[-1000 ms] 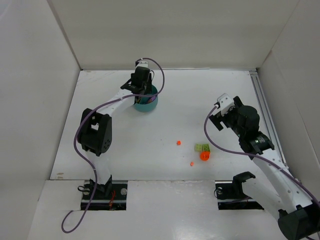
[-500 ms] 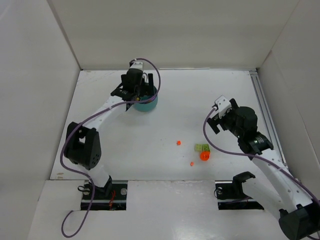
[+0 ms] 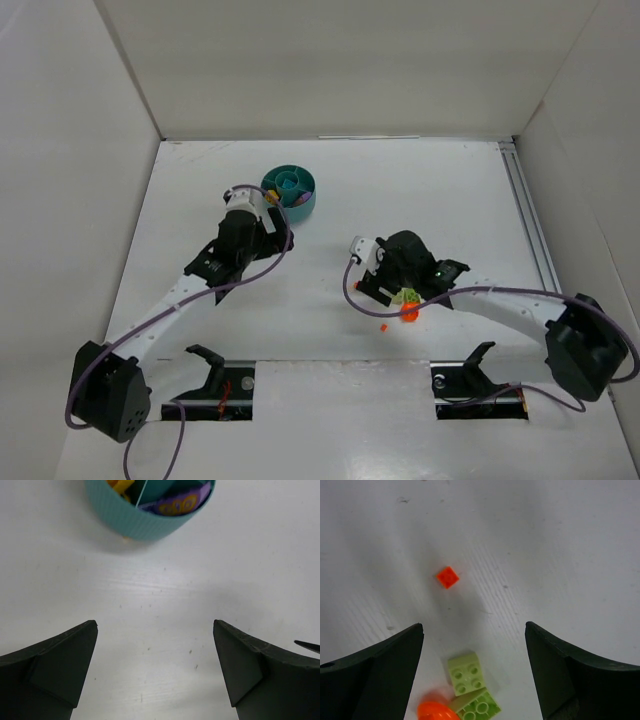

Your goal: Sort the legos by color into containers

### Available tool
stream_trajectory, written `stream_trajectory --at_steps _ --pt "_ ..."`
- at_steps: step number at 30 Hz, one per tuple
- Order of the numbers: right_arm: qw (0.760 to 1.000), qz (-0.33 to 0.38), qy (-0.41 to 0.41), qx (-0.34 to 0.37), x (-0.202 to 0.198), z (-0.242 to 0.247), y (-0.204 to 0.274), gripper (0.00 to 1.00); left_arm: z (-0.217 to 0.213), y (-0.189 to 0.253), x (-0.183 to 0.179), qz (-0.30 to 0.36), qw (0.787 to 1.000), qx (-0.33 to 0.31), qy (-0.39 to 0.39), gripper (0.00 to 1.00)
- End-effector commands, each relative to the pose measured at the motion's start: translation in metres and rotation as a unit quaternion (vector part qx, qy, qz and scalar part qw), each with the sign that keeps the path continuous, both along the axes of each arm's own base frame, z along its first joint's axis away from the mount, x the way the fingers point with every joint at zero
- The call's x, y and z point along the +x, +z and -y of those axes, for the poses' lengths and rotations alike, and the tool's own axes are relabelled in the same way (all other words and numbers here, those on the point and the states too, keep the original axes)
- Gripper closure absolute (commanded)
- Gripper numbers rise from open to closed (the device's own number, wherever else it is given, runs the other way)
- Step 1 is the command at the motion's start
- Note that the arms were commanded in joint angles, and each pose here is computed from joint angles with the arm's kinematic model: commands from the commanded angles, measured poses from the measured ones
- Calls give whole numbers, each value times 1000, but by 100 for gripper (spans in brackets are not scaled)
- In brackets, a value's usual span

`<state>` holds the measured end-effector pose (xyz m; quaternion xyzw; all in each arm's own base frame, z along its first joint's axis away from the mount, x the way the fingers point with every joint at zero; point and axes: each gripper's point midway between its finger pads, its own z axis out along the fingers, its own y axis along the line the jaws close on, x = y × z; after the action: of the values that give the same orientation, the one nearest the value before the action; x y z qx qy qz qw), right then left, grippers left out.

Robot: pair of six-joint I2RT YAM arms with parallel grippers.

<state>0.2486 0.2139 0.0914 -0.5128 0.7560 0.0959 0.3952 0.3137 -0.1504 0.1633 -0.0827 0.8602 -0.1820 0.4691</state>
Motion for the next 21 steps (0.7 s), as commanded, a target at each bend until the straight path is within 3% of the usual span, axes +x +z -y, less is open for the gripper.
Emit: stream_trajectory --at_steps 1,12,15,21 --pt "999 23 8 28 14 -28 14 14 5 -7 -20 -9 998 -63 2 0" --pt "998 3 51 22 16 -59 -18 24 -3 -21 -41 -24 998 -63 6 0" --pt "999 -2 51 18 17 -60 -24 31 -4 -23 -43 -30 997 -66 9 0" --pt "998 -3 54 13 18 -61 -34 31 -6 -30 -43 -36 997 -59 13 0"
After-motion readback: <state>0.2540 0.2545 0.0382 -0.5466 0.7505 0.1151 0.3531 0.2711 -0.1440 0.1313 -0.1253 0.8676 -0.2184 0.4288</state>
